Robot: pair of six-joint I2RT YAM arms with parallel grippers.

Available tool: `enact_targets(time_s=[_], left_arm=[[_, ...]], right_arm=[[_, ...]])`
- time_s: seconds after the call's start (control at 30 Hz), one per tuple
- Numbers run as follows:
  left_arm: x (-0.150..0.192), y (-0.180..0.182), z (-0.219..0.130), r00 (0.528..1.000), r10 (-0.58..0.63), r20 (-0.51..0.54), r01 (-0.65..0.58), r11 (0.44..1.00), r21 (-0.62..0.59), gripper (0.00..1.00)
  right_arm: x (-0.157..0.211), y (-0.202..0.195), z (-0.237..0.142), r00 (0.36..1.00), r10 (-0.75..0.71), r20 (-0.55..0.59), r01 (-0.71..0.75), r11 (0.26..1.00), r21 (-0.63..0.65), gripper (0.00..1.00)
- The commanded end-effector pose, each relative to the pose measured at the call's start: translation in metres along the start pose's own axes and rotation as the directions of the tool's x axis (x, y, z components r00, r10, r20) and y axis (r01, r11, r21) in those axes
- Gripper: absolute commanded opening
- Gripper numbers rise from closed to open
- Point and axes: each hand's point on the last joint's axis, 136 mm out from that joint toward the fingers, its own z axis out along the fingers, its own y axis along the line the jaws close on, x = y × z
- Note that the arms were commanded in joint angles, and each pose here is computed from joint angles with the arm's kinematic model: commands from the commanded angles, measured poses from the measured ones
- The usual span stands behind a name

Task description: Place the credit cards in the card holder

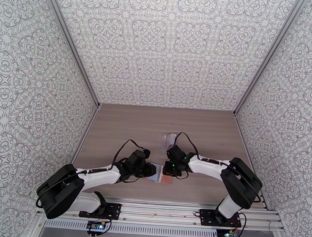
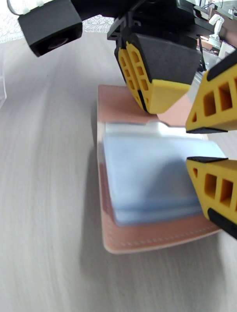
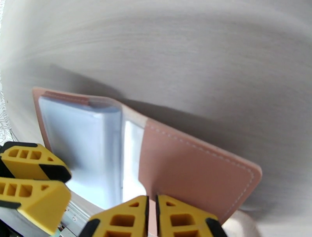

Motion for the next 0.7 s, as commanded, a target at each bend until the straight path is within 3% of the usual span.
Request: enact_targets(time_s=[0.0, 0.4, 0.67], left_arm=[[0.005, 0.017, -0.001, 1.0, -0.008, -0.005, 0.007, 0.999, -0.04, 0.26], [0.014, 0.028, 0.005, 1.0, -0.019, -0.023, 0.018, 0.998, -0.06, 0.24], [0.018, 0.023, 0.006, 1.0, -0.011, -0.019, 0.009, 0.998, -0.06, 0.24]], right_arm=[[0.003, -0.012, 0.005, 1.0, -0.02, -0.017, 0.021, 0.997, 0.075, 0.14], [-0.009, -0.012, -0.003, 0.998, -0.069, 0.002, 0.068, 0.988, 0.14, 0.16], [-0.026, 0.005, -0.017, 0.994, -0.096, 0.061, 0.087, 0.988, 0.128, 0.24]])
